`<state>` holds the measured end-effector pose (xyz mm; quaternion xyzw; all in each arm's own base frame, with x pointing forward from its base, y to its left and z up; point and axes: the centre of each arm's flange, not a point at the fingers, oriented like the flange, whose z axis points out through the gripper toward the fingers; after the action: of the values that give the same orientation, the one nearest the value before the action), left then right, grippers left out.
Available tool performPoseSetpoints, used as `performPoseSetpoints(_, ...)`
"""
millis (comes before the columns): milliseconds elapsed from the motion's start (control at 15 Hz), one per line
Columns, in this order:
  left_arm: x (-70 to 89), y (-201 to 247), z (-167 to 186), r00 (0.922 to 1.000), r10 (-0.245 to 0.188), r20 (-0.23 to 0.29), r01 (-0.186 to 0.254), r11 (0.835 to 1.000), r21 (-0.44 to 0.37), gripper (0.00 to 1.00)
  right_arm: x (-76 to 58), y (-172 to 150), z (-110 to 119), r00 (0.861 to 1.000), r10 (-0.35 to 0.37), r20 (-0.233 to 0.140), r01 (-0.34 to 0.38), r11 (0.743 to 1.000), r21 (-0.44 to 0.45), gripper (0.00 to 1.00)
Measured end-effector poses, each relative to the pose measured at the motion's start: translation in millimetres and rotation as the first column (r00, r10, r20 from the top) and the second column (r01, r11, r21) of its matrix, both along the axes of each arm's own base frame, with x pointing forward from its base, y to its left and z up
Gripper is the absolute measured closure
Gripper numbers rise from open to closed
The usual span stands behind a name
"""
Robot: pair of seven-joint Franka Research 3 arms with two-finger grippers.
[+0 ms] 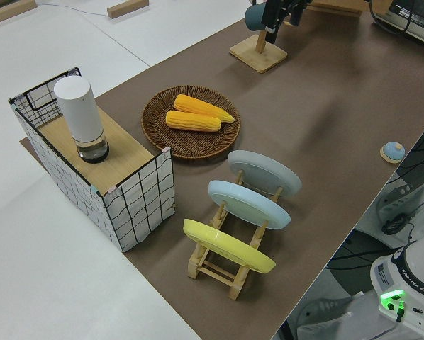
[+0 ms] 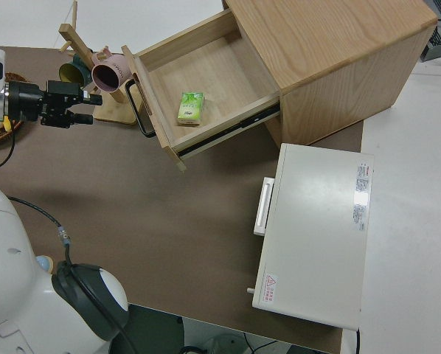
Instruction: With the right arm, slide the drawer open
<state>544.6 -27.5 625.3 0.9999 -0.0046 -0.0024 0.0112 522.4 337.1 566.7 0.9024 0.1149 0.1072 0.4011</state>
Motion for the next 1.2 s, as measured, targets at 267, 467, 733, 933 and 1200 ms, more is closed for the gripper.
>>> performPoseSetpoints(267, 0.0, 0, 0, 1.0000, 0.000, 0.000, 0.000, 1.000, 0.000, 0.00, 7.1, -32, 28, 0.998, -0.049, -0.026, 0.053, 0.983, 0.175, 0.01)
performPoseSetpoints(467, 0.0, 0, 0, 1.0000, 0.000, 0.000, 0.000, 1.000, 0.000, 0.00, 6.6, -72, 61, 0.991, -0.104, -0.080, 0.125, 0.930, 0.345, 0.01)
performPoseSetpoints(733, 0.0, 0, 0, 1.0000, 0.000, 0.000, 0.000, 1.000, 0.000, 0.00, 5.1, -167, 113, 0.976, -0.122, -0.181, 0.202, 0.816, 0.541, 0.01)
performPoseSetpoints(933, 0.0, 0, 0, 1.0000, 0.000, 0.000, 0.000, 1.000, 0.000, 0.00, 7.5, -224, 123, 0.962, -0.155, -0.224, 0.264, 0.736, 0.624, 0.01)
performPoseSetpoints(1200, 0.0, 0, 0, 1.0000, 0.000, 0.000, 0.000, 1.000, 0.000, 0.00, 15.0, -268, 107, 0.939, -0.180, -0.292, 0.335, 0.661, 0.672, 0.01)
